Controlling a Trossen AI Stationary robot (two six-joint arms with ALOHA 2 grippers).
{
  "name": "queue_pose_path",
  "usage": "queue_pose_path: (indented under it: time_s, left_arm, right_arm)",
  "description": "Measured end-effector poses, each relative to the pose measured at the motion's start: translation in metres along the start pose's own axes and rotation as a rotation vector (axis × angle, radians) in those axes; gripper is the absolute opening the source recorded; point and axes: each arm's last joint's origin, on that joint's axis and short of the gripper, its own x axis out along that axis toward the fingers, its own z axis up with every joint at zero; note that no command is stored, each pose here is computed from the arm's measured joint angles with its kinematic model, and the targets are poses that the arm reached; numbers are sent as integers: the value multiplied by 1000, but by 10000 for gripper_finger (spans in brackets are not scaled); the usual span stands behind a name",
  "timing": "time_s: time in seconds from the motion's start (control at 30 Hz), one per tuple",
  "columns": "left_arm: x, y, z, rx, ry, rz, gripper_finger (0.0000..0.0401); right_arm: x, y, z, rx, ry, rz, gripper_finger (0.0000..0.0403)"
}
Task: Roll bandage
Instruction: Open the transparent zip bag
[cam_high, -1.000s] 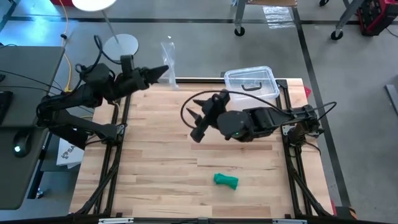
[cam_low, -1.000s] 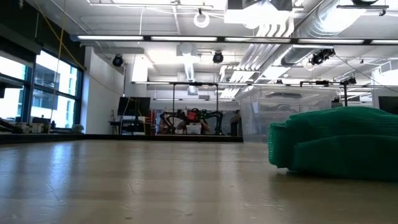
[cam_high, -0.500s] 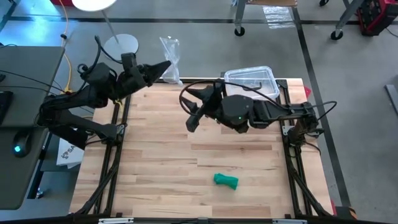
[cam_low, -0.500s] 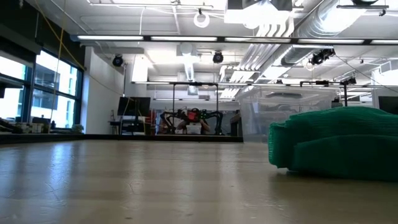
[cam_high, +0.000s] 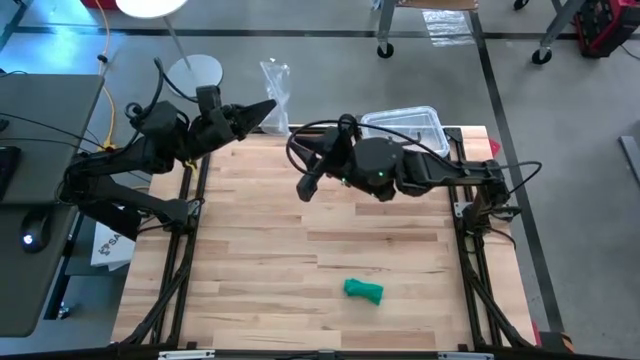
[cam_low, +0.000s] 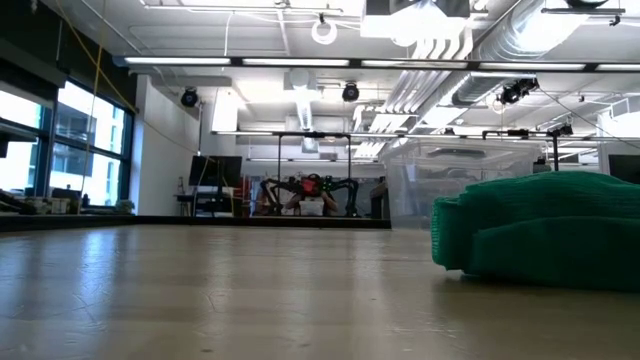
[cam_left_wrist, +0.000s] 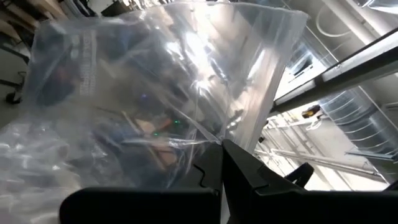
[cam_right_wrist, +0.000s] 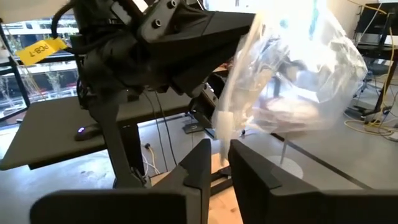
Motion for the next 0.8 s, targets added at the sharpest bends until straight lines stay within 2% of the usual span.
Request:
queue_pose_path:
  time_s: [0.17, 0.27, 0.43, 0.63, 0.73, 0.8]
  left_arm:
    - [0, 0, 0, 0, 1, -3, 0]
    - [0, 1, -1, 18, 24, -5, 0]
    - [-4, 5, -2, 299, 137, -20, 20]
    - [-24, 22, -4, 609, 381, 46, 93]
    - [-36, 31, -7, 746, 505, 101, 130]
    - [-38, 35, -9, 770, 557, 126, 151]
  right_arm:
    - [3, -4, 0, 2, 0, 16, 46]
    - [3, -3, 0, -11, 2, 18, 21]
    - [-14, 0, 5, -13, 16, 27, 3]
    - [-55, -16, 21, 96, 104, 104, 1]
    - [-76, -30, 30, 177, 166, 215, 1]
    - [-88, -39, 37, 236, 211, 348, 1]
